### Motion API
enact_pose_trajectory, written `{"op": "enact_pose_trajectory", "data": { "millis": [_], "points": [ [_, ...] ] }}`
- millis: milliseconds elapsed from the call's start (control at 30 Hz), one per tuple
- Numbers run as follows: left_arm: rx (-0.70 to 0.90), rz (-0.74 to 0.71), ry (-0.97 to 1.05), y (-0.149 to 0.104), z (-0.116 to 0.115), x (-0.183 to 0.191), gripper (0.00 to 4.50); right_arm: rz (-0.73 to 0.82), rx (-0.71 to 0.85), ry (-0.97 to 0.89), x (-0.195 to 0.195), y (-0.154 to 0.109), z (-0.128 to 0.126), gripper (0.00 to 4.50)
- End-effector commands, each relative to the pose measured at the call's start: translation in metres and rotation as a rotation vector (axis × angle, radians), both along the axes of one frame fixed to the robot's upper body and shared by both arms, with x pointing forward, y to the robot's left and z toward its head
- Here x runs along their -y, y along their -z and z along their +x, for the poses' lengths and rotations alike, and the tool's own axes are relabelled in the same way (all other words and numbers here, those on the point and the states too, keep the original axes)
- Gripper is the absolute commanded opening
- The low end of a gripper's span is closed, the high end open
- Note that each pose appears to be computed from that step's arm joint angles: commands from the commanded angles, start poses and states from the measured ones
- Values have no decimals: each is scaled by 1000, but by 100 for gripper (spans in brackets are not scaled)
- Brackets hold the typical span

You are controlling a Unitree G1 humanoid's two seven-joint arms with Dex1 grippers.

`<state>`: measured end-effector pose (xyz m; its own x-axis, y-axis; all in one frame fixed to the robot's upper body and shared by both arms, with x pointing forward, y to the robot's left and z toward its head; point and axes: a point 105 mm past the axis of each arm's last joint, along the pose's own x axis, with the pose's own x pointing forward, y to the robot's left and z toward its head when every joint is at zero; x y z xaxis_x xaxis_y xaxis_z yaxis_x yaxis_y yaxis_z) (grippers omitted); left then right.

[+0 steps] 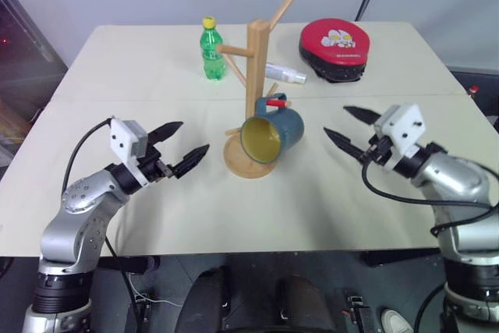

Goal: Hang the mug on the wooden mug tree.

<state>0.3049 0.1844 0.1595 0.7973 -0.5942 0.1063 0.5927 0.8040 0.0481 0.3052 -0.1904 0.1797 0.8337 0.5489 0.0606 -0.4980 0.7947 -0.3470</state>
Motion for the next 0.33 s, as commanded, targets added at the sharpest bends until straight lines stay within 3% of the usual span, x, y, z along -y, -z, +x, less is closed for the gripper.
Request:
{"op": "enact_pose_trajectory", "data": {
  "millis": [33,167,333],
  "points": [
    [-10,6,-241,17,7,-35,450,198,18,128,15,14,3,285],
    [-47,31,-362,38,4,-53,450,232,-52,150,15,43,4,285],
    [-50,12,-402,43,-2,-60,450,251,-75,154,23,52,7,285]
  ]
}}
